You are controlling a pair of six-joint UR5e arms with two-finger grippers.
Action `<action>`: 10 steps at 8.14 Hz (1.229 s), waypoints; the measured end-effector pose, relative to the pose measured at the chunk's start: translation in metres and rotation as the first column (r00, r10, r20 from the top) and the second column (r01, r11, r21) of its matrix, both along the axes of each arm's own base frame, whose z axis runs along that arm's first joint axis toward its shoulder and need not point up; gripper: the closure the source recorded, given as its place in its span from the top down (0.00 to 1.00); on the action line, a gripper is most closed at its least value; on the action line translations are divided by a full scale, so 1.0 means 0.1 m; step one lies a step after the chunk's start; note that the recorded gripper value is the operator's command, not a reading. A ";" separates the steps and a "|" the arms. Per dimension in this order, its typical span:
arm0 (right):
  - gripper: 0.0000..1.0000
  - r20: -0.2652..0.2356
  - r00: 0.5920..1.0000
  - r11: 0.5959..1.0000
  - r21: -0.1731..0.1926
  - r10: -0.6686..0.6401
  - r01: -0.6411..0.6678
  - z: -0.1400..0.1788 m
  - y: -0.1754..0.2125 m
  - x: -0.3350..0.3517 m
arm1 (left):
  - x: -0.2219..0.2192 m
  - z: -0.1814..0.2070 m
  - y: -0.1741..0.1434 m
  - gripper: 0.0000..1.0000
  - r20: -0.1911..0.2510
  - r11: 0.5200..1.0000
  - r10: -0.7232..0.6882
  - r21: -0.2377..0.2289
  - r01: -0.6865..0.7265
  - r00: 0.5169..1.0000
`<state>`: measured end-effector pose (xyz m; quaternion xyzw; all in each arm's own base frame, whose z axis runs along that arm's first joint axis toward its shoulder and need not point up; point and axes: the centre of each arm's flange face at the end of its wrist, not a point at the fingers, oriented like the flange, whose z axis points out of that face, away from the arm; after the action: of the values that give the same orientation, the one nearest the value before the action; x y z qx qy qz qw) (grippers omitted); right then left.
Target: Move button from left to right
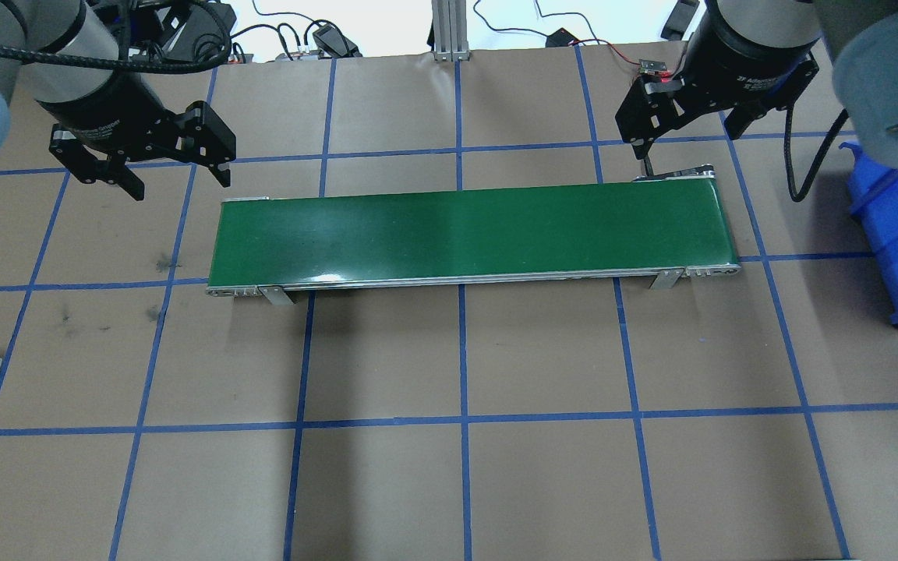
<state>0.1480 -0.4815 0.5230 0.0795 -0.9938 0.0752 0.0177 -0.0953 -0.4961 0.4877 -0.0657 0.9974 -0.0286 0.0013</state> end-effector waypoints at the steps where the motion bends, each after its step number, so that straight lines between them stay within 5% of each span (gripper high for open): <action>1: 1.00 0.000 1.000 1.000 0.000 0.000 0.000 0.00 0.00 0.00 | 0.00 0.00 0.00 1.00 0.000 1.000 -0.001 0.000 0.001 1.000; 7: 1.00 -0.001 1.000 1.000 0.002 0.004 -0.004 0.00 0.00 0.00 | 0.10 0.02 -0.02 1.00 0.002 1.000 0.001 -0.005 -0.001 1.000; 10: 1.00 -0.003 1.000 1.000 0.001 0.003 -0.003 0.00 0.00 0.00 | 0.53 0.02 -0.08 1.00 0.005 1.000 0.020 -0.004 -0.020 1.000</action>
<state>0.1475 -0.4816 0.5228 0.0809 -0.9937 0.0746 0.0191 -0.0419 -0.5037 0.4897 -0.0757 0.9966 -0.0307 0.0042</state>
